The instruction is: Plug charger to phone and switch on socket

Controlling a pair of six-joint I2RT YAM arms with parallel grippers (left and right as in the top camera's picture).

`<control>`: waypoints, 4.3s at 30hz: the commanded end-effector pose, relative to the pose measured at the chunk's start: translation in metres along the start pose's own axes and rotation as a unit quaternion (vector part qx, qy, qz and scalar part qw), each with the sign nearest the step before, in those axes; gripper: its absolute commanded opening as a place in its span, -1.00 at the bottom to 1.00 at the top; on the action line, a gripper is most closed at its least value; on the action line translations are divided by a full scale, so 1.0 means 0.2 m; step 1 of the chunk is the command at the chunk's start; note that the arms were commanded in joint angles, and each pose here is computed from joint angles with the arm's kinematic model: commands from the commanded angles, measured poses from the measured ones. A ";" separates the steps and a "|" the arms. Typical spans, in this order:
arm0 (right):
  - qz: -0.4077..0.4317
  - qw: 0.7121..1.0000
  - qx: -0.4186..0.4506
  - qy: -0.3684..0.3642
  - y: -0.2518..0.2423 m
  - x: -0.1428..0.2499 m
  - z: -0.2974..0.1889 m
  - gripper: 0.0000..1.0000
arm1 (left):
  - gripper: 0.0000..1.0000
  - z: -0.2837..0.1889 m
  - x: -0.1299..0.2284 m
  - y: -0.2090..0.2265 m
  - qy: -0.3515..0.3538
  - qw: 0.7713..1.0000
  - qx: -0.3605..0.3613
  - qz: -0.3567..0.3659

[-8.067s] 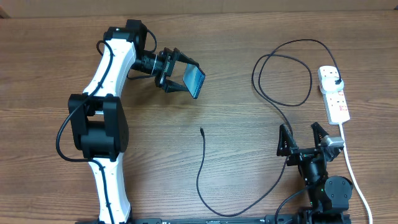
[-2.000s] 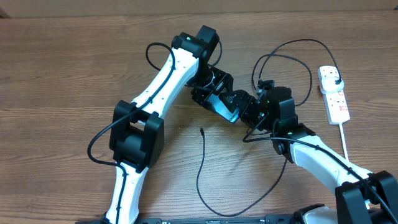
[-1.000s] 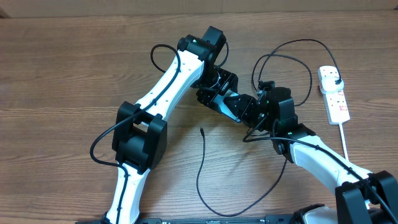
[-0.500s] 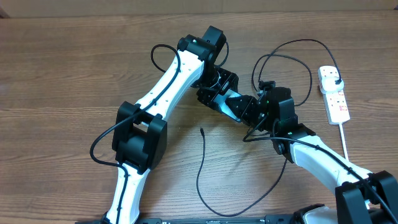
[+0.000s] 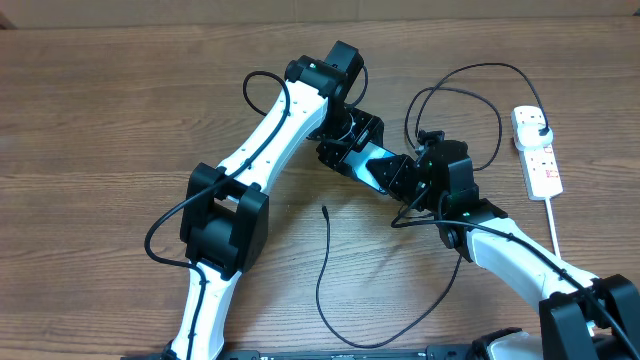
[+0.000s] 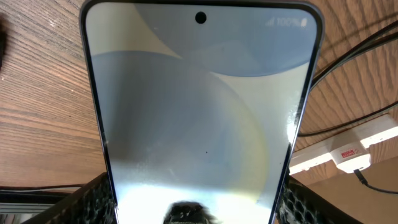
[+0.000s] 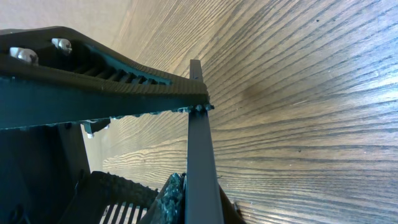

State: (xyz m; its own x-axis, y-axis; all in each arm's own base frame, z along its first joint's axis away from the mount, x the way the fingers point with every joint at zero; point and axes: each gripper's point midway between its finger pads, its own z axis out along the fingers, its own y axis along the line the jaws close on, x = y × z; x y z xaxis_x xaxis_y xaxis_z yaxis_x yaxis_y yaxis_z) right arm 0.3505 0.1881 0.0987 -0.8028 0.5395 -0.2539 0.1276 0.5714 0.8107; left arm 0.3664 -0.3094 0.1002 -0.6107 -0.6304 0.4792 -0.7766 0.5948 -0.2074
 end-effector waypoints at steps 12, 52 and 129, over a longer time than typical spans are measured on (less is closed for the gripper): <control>-0.008 1.000 -0.007 -0.007 0.04 -0.02 0.00 -0.92 | 0.27 -0.06 0.05 -0.05 0.001 1.000 0.021 0.014; 0.431 0.885 -0.164 0.065 0.42 -0.11 -0.08 -0.92 | 0.76 -0.98 -0.10 -0.01 -0.126 0.967 0.176 0.135; 0.427 0.846 -0.319 0.018 0.72 -0.35 -0.27 -0.92 | 0.81 -0.80 -0.03 -0.32 -0.130 0.934 0.250 0.222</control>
State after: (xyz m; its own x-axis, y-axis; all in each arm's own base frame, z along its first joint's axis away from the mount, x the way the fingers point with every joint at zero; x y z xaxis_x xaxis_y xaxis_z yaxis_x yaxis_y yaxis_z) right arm 0.3896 0.2027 0.2381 -0.6150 0.6218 0.4849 0.3138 -0.3712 0.8739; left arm 0.4497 -0.2618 0.2625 -0.8205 -0.5717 -0.0011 -0.3868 0.5565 -0.7353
